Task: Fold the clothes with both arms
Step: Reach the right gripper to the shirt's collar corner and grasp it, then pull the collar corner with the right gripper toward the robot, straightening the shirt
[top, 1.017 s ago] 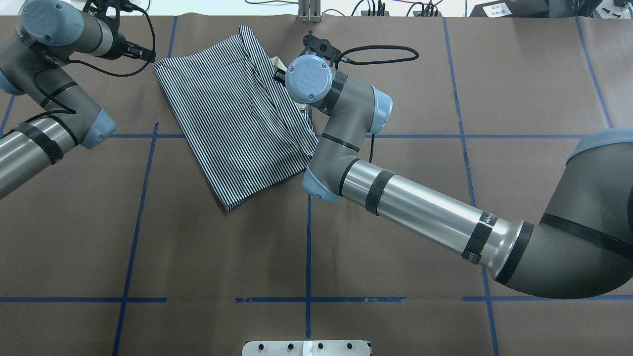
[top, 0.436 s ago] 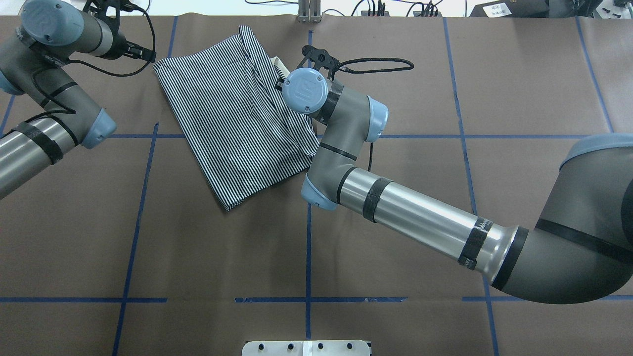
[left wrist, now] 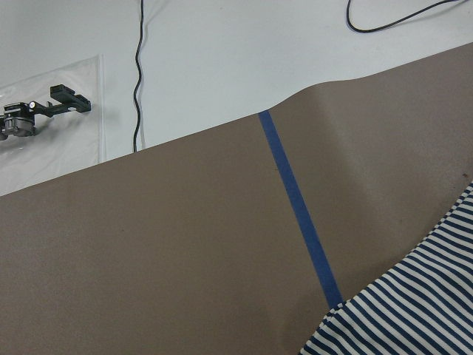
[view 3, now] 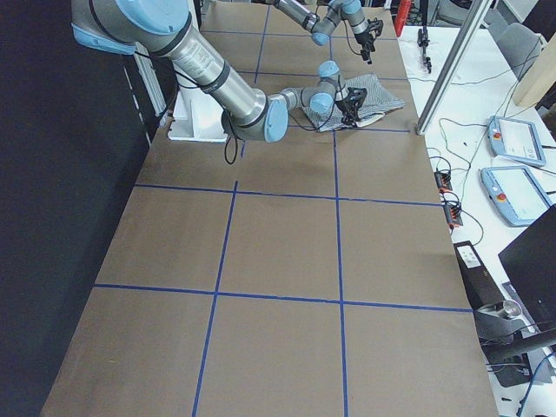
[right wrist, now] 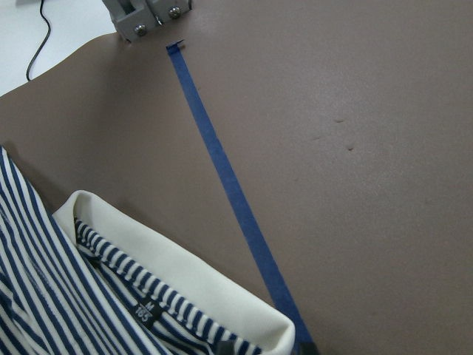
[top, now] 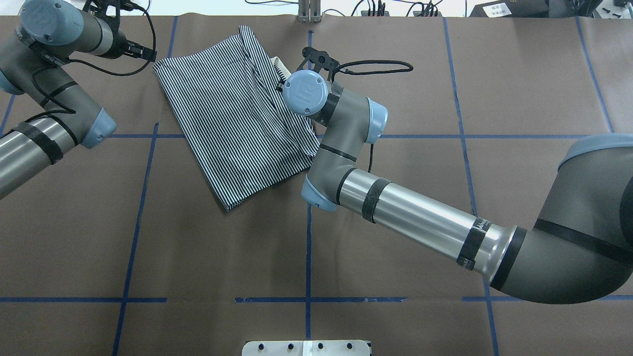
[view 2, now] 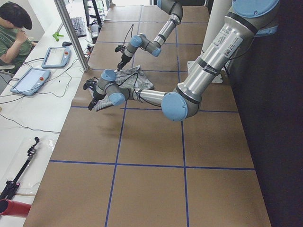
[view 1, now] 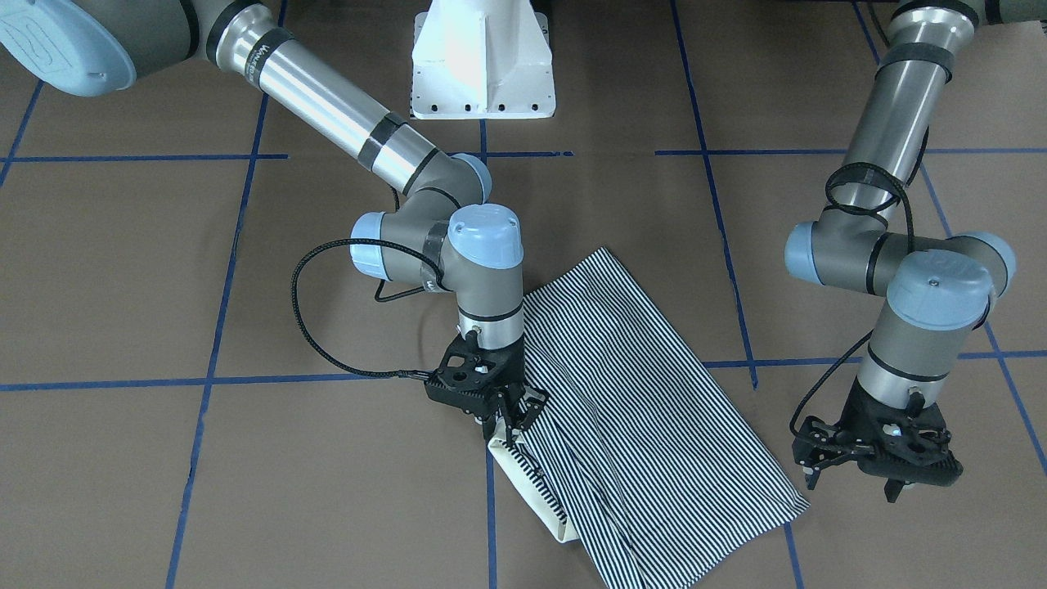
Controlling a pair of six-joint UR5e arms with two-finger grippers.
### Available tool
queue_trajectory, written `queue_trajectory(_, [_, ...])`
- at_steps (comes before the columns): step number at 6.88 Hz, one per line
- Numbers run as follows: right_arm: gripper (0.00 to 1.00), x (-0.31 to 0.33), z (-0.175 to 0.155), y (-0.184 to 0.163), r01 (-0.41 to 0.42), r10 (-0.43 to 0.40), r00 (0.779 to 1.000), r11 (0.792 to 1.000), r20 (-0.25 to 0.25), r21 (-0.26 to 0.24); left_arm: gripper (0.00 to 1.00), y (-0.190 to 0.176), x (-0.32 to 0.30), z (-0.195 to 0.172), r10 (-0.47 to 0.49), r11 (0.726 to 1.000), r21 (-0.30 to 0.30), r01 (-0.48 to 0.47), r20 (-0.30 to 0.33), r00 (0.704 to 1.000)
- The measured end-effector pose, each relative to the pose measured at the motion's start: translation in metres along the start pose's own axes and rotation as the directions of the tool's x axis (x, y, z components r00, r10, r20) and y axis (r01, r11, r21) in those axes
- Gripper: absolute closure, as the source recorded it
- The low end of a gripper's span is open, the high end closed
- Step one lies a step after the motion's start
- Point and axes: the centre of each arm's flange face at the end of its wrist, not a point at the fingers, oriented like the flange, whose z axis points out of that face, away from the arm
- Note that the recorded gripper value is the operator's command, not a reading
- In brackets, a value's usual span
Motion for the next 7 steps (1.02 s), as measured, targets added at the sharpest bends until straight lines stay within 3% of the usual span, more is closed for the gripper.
queue_trajectory(2, [1.0,-0.004,-0.005,-0.001,-0.002,0.002,1.0,1.0,0.011,-0.013,0.0,0.001,0.0,-0.003,0.0,1.0,0.003,0.0,-0.004,1.0])
queue_trajectory(4, [1.0,0.012,-0.025,-0.006,-0.007,0.008,0.998,1.0,0.061,-0.018,0.0,0.006,0.0,-0.015,0.005,1.0,0.022,-0.004,-0.018,1.0])
queue_trajectory(7, [1.0,0.13,-0.07,0.001,0.004,-0.001,0.994,0.999,0.106,-0.034,0.0,0.007,0.004,-0.021,0.009,0.999,0.031,-0.008,-0.029,1.0])
